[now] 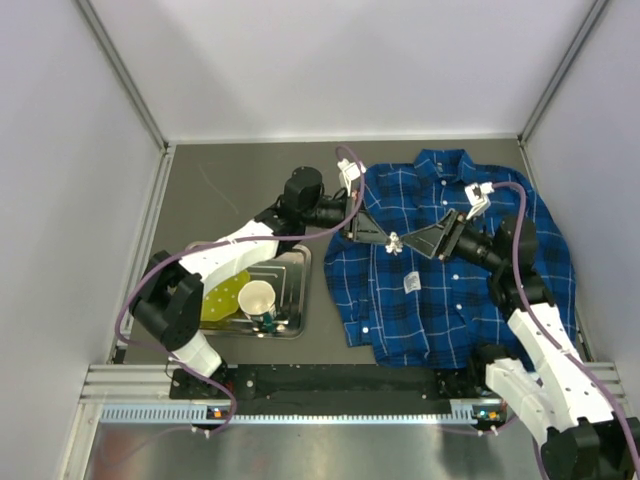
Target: Remove the brooch from the garment
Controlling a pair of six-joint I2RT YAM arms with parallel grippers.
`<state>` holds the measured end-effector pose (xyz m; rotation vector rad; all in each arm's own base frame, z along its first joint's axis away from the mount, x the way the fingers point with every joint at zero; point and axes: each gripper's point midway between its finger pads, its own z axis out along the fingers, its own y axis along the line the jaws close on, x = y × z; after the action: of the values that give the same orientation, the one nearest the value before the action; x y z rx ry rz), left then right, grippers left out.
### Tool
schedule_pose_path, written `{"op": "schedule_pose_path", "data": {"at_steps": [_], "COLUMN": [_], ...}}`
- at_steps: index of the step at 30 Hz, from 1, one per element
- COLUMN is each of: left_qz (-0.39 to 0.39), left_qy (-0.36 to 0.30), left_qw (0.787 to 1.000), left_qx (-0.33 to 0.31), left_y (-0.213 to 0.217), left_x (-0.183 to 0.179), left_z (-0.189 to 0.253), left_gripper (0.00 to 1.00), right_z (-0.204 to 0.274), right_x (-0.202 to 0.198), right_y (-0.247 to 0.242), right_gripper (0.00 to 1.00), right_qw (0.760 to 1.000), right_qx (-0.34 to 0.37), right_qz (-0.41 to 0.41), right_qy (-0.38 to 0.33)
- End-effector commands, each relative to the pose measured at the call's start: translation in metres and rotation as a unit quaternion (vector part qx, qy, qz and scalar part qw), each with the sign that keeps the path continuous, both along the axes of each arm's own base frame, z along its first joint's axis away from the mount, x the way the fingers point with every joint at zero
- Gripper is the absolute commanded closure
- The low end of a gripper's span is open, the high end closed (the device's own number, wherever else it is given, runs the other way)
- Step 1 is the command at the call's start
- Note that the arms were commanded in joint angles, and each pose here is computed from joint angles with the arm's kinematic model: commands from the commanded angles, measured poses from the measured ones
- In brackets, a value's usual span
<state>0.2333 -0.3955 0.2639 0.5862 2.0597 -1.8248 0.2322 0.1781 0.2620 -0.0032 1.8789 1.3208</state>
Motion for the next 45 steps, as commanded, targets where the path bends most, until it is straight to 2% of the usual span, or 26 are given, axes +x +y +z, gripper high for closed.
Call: {"op": "schedule_pose_path", "data": {"at_steps": [1, 3, 7, 13, 17, 19, 20, 23, 24, 25, 26, 28, 29, 31, 34, 38, 45], "left_qz": [0.022, 0.055, 0.125, 0.185, 0.235, 0.254, 0.263, 0.262, 0.228, 0.214, 0.206, 0.172, 0.163, 0.149, 0.152, 0.151, 0.139], "left_qy": [-0.023, 0.004, 0.017, 0.060, 0.083, 0.098, 0.105, 0.134, 0.136, 0.139, 0.148, 0.183, 0.190, 0.204, 0.207, 0.206, 0.227], "left_qw": [0.999, 0.998, 0.987, 0.972, 0.955, 0.949, 0.947, 0.949, 0.961, 0.964, 0.965, 0.966, 0.967, 0.966, 0.965, 0.966, 0.963], "left_qx": [-0.014, 0.026, 0.103, 0.134, 0.158, 0.156, 0.150, 0.115, 0.080, 0.067, 0.060, 0.054, 0.051, 0.053, 0.053, 0.042, 0.035], "left_y": [0.013, 0.019, 0.031, 0.049, 0.066, 0.073, 0.076, 0.082, 0.077, 0.076, 0.077, 0.076, 0.078, 0.079, 0.082, 0.085, 0.087], "left_x": [0.006, 0.015, 0.033, 0.051, 0.062, 0.063, 0.067, 0.067, 0.059, 0.057, 0.056, 0.047, 0.045, 0.039, 0.034, 0.033, 0.029], "left_z": [0.031, 0.016, 0.000, -0.009, -0.016, -0.013, -0.012, -0.004, 0.005, 0.008, 0.008, 0.006, 0.006, 0.004, 0.005, 0.014, 0.009], "left_gripper": [1.00, 1.00, 1.00, 1.00, 1.00, 1.00, 1.00, 1.00, 1.00, 1.00, 1.00, 1.00, 1.00, 1.00, 1.00, 1.00, 1.00], "right_z": [0.015, 0.009, -0.001, -0.004, -0.019, -0.013, -0.017, -0.012, -0.011, -0.008, -0.009, 0.001, -0.001, -0.007, -0.014, -0.017, -0.014], "right_x": [0.000, 0.002, 0.004, 0.001, 0.011, 0.015, 0.016, 0.018, 0.015, 0.013, 0.007, 0.004, 0.004, 0.002, 0.002, 0.006, 0.008], "right_y": [-0.006, -0.011, -0.012, 0.015, 0.024, 0.034, 0.037, 0.054, 0.059, 0.063, 0.069, 0.067, 0.065, 0.068, 0.075, 0.081, 0.095], "right_gripper": [0.43, 0.44, 0.44, 0.43, 0.43, 0.43, 0.43, 0.44, 0.45, 0.46, 0.49, 0.49, 0.50, 0.51, 0.54, 0.67, 0.66], "right_qw": [0.998, 0.996, 0.986, 0.960, 0.918, 0.904, 0.889, 0.868, 0.860, 0.851, 0.830, 0.808, 0.790, 0.762, 0.739, 0.725, 0.718], "right_qx": [-0.043, -0.072, -0.144, -0.234, -0.321, -0.329, -0.349, -0.343, -0.338, -0.330, -0.320, -0.305, -0.306, -0.321, -0.327, -0.338, -0.321], "right_qz": [0.002, -0.006, -0.014, 0.000, -0.014, -0.017, -0.021, -0.010, 0.001, 0.009, 0.024, 0.007, -0.004, 0.014, 0.030, 0.038, 0.042], "right_qy": [-0.052, -0.058, -0.076, -0.156, -0.231, -0.272, -0.294, -0.360, -0.381, -0.408, -0.457, -0.504, -0.531, -0.562, -0.588, -0.599, -0.616]}}
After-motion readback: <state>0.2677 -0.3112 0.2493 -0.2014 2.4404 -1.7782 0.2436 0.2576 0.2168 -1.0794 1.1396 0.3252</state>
